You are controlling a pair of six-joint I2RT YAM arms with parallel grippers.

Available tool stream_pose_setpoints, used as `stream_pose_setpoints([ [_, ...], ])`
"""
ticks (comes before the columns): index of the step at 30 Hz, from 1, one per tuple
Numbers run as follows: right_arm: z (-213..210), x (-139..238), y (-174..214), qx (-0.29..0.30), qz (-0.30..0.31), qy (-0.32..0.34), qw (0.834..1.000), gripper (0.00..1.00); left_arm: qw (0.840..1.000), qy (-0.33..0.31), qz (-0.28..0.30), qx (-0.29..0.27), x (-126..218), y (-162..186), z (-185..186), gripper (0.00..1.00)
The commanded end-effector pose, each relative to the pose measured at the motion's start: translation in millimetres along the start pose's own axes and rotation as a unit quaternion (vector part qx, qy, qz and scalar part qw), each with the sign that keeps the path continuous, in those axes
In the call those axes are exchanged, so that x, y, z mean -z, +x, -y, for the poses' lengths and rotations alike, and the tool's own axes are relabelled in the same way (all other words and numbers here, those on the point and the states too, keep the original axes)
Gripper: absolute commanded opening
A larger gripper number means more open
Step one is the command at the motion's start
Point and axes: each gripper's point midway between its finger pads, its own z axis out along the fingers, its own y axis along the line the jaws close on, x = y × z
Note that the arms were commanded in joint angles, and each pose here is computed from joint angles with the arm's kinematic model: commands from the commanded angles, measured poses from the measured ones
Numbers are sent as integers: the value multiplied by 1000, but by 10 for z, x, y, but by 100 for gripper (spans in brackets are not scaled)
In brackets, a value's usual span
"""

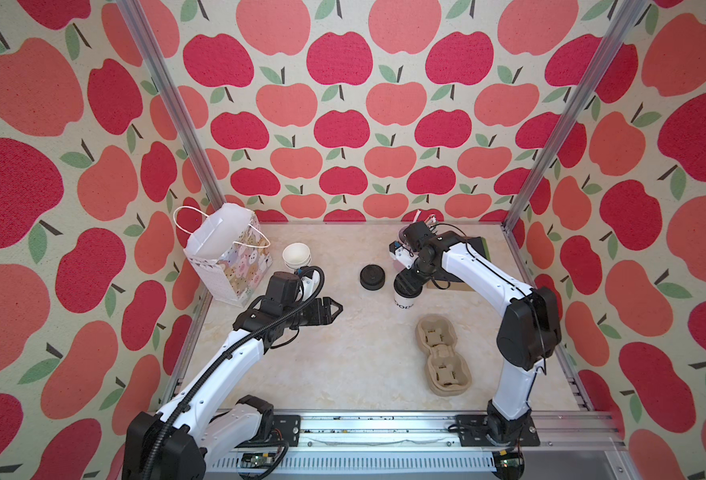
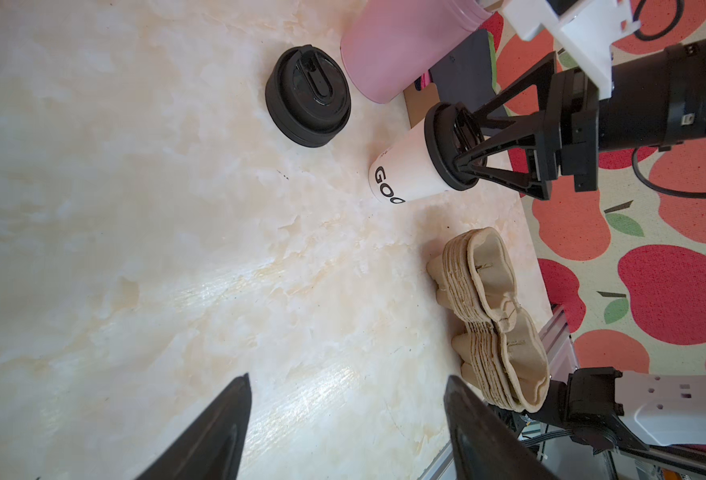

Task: Pack the takeout coffee
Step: 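Lift the lidded cup with the right gripper while the left gripper withdraws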

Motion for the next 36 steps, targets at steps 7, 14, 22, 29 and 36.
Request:
stream_pose_setpoints([
  [7,39,-271,260,5,-67,-2,998,74,1000,-6,6,-6,44,-66,6,77],
  [14,30,-283,274,2,-69,-6,998,76,1000,-5,5,-4,31,-45,-15,77],
  [22,38,-217,211,-1,-58,-4,998,77,1000,-5,5,-1,10,-23,-47,78],
  [29,59,-117,120,-2,-45,-1,999,77,1000,-9,8,2,20,-3,-83,78],
  [36,65,-44,55,-3,-36,1,999,78,1000,-12,14,3,48,-8,-113,79],
])
